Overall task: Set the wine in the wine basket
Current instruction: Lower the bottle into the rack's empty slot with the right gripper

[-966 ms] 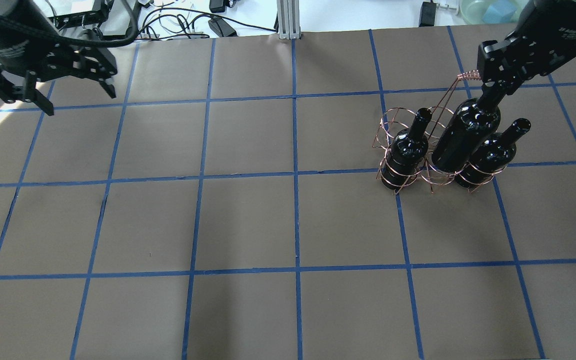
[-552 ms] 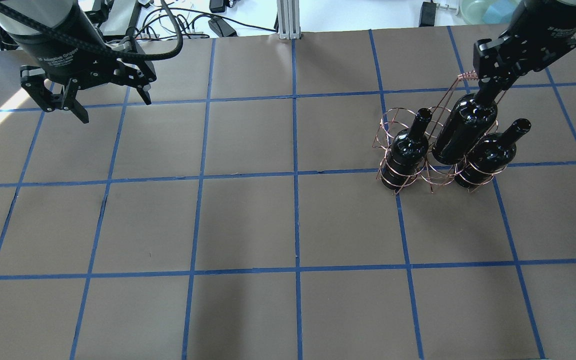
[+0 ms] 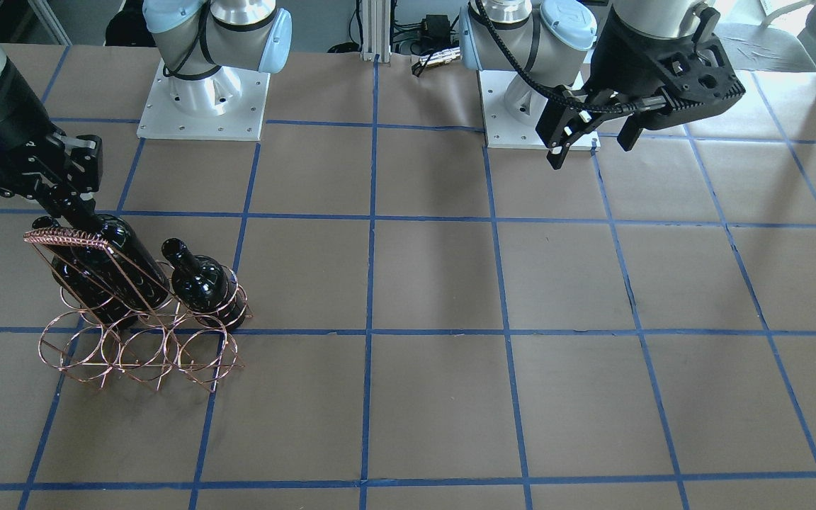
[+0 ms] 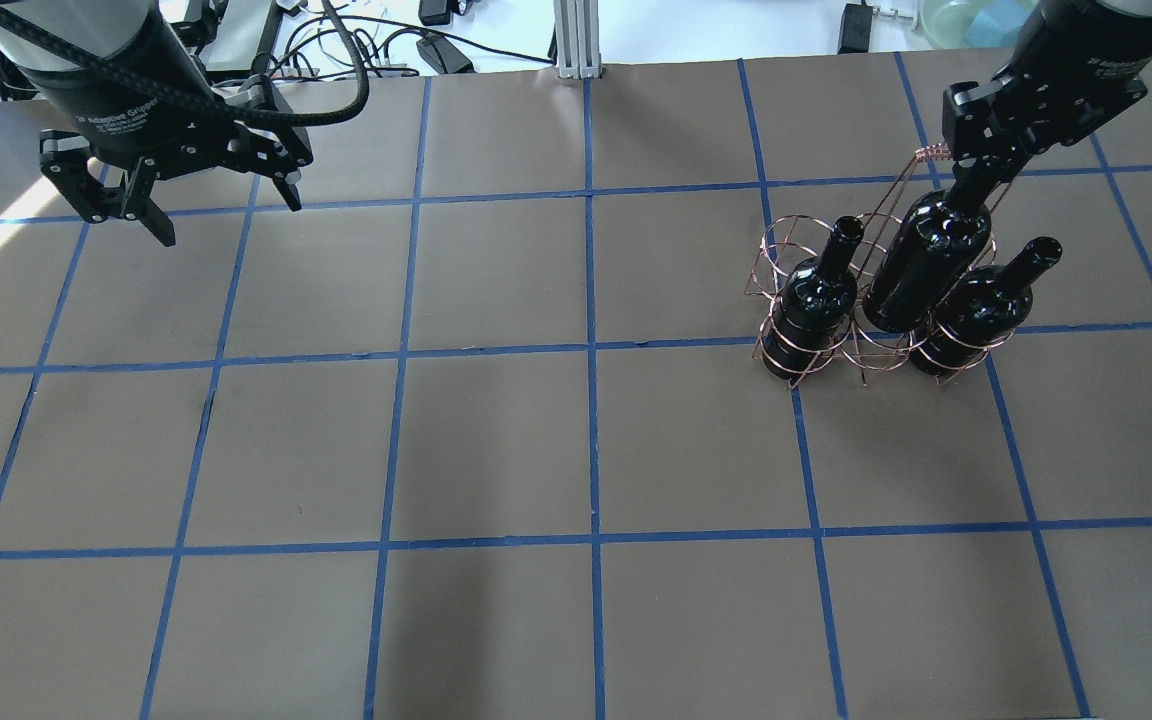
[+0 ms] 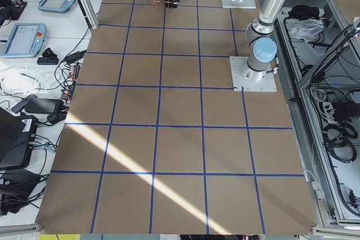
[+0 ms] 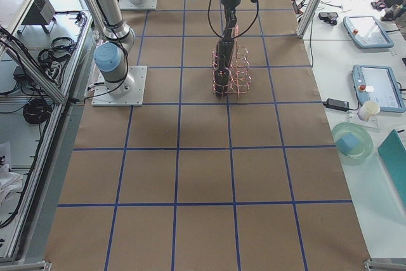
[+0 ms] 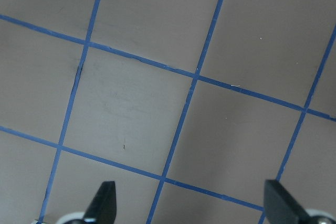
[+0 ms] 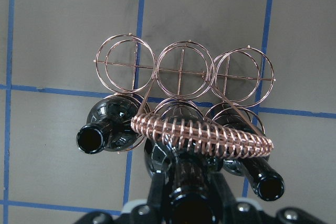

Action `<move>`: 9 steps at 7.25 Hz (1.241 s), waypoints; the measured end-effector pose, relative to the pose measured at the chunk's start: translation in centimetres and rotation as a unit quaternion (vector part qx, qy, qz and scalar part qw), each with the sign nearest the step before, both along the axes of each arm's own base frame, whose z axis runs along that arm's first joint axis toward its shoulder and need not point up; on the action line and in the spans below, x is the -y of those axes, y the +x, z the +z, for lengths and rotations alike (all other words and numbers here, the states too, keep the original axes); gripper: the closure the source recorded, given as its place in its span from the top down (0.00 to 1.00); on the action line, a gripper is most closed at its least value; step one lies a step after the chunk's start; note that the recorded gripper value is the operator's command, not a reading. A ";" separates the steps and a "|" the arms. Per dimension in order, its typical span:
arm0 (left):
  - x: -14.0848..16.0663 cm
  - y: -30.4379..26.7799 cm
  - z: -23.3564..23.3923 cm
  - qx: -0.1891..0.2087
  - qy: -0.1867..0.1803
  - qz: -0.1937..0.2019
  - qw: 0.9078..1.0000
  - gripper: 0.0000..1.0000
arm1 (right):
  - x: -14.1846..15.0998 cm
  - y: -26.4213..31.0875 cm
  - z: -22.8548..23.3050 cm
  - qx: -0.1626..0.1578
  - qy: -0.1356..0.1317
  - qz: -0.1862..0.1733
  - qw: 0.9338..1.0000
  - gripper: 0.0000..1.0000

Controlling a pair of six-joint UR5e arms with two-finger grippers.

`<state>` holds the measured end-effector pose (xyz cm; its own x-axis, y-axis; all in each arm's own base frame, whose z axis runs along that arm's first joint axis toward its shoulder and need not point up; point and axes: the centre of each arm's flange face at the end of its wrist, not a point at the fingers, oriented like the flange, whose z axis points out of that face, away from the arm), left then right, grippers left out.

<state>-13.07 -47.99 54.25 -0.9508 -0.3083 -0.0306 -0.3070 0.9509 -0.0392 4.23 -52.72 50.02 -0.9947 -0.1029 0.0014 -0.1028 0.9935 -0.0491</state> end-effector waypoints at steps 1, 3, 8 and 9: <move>0.0 0.0 0.0 0.000 0.000 0.000 1.000 1.00 | 0.0 0.0 -0.4 0.002 0.004 0.000 1.000 0.00; 0.0 0.1 0.0 0.000 -0.001 0.000 1.000 1.00 | -0.1 -0.1 -2.0 0.009 0.012 -0.005 1.000 0.00; 0.0 0.0 -0.2 0.001 0.009 -0.102 0.995 1.00 | -0.2 -0.2 -5.8 0.008 0.009 -0.010 1.000 0.00; 0.0 0.1 -0.2 0.002 0.011 -0.122 0.992 1.00 | -0.2 -0.2 -6.3 0.008 0.010 -0.010 1.000 0.00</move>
